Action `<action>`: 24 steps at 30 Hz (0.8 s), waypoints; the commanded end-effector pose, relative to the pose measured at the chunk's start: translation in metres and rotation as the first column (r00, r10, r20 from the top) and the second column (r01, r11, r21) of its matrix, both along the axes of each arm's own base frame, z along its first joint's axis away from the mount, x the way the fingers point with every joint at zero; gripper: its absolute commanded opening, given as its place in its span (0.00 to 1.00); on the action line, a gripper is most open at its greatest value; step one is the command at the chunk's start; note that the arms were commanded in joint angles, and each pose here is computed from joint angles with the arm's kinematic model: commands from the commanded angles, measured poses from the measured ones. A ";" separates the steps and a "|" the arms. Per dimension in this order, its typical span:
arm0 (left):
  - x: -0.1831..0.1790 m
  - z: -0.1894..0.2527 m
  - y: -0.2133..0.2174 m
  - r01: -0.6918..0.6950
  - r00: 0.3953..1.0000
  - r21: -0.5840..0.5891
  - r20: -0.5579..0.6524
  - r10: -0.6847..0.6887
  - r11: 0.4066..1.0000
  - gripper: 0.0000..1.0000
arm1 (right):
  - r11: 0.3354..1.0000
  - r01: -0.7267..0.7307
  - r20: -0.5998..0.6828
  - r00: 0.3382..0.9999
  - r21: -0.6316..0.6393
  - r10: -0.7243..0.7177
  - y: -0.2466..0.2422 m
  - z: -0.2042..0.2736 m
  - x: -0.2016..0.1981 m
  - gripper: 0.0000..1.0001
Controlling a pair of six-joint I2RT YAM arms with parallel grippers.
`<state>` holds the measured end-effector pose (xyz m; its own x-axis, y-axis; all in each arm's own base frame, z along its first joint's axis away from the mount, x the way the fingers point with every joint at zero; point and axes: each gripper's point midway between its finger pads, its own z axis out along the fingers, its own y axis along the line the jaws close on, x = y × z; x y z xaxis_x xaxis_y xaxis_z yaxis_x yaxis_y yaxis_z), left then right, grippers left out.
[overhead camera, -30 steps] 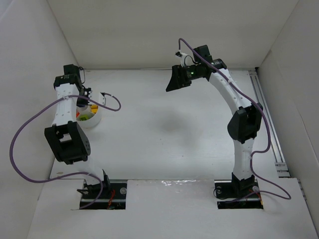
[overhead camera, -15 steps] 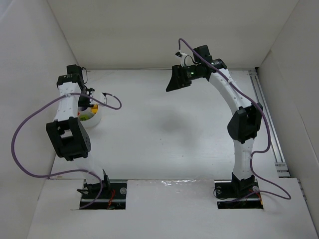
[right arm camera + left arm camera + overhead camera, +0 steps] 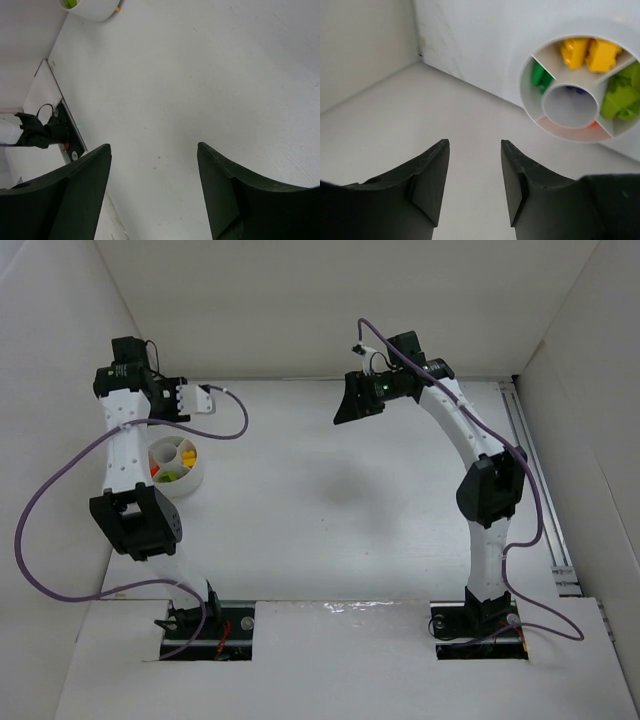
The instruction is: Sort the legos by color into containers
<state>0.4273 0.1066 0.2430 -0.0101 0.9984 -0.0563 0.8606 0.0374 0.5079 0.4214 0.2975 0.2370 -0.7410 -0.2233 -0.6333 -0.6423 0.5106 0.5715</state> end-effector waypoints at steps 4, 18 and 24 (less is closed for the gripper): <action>0.009 0.084 -0.069 -0.026 0.975 -0.500 0.179 0.133 0.866 0.52 | 0.995 0.094 0.108 0.990 -0.015 -0.092 -0.012 0.021 0.014 0.76; -0.001 0.046 -0.226 -0.398 0.899 -0.891 -0.331 0.287 0.220 0.99 | 0.870 0.493 0.192 0.855 -0.015 -0.481 -0.140 0.026 0.047 0.99; -0.014 -0.007 -0.250 -0.488 0.852 -0.858 -0.430 0.298 0.157 0.99 | 0.845 0.527 0.150 0.846 -0.085 -0.512 -0.177 -0.024 0.023 0.99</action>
<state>0.4006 -0.1471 0.2020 -0.5517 0.2082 -0.8076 0.6664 0.6924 -0.2768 0.4456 0.1292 0.2171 -0.7216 0.0988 -0.6852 -0.3080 0.8406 0.4455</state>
